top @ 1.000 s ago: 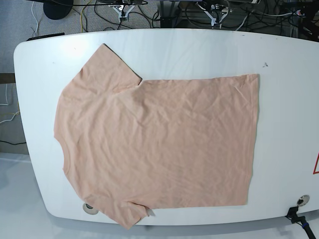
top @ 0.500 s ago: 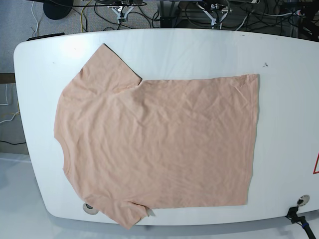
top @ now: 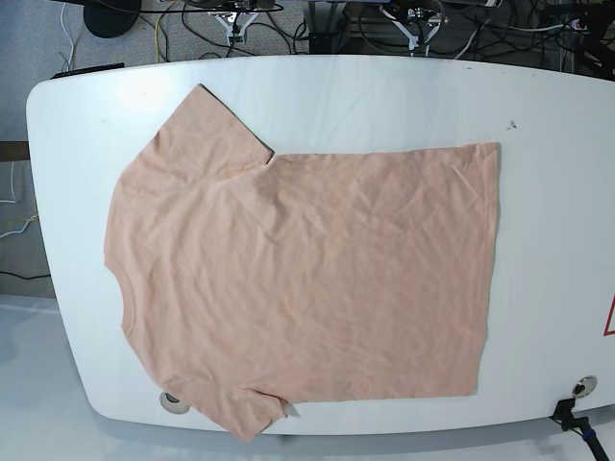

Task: Fold the T-shirt properly

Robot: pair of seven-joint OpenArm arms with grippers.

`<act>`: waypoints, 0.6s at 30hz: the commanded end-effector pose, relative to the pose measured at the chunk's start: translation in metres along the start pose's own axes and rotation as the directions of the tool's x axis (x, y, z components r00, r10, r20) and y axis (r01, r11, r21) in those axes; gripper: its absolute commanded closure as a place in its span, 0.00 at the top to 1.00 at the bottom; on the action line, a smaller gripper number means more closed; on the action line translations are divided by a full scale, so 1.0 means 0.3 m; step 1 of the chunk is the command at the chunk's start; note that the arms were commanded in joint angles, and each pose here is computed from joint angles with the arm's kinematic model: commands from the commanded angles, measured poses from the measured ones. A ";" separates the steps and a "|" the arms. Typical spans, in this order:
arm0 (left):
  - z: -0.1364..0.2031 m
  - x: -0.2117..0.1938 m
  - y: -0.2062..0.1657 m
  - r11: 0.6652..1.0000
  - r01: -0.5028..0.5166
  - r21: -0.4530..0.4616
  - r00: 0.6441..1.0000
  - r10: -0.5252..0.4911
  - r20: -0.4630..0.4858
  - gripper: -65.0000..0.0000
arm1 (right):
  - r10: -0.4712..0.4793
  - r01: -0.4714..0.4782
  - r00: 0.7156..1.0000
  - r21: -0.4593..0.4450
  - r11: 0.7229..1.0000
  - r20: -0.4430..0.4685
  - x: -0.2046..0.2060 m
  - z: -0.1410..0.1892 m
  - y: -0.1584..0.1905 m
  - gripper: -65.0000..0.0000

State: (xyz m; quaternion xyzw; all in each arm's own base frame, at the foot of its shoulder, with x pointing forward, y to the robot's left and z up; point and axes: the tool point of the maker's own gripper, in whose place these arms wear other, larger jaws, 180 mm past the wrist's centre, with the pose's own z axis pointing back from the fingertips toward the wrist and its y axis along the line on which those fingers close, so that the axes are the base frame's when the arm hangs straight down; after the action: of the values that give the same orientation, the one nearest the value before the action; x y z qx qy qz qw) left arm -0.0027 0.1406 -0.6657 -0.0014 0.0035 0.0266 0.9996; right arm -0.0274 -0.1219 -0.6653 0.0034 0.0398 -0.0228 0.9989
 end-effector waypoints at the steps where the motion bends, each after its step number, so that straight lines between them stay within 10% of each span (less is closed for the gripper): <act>1: 0.000 0.013 -0.012 1.000 -0.013 -0.007 1.000 0.013 0.027 0.00 | -0.001 0.000 1.000 0.011 1.000 0.020 0.016 0.000 0.003 0.00; 18: 0.000 0.016 -0.008 1.000 -0.009 -0.006 0.999 0.009 0.037 0.00 | -0.001 0.001 1.000 0.003 1.000 0.018 0.019 0.001 -0.008 0.00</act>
State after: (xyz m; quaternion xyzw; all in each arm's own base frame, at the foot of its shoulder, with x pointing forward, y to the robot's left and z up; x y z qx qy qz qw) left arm 0.0001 0.1388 -0.6657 -0.0026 -0.0117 0.0323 0.9994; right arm -0.0237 -0.1225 -0.6655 0.0053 0.0324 -0.0232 0.9992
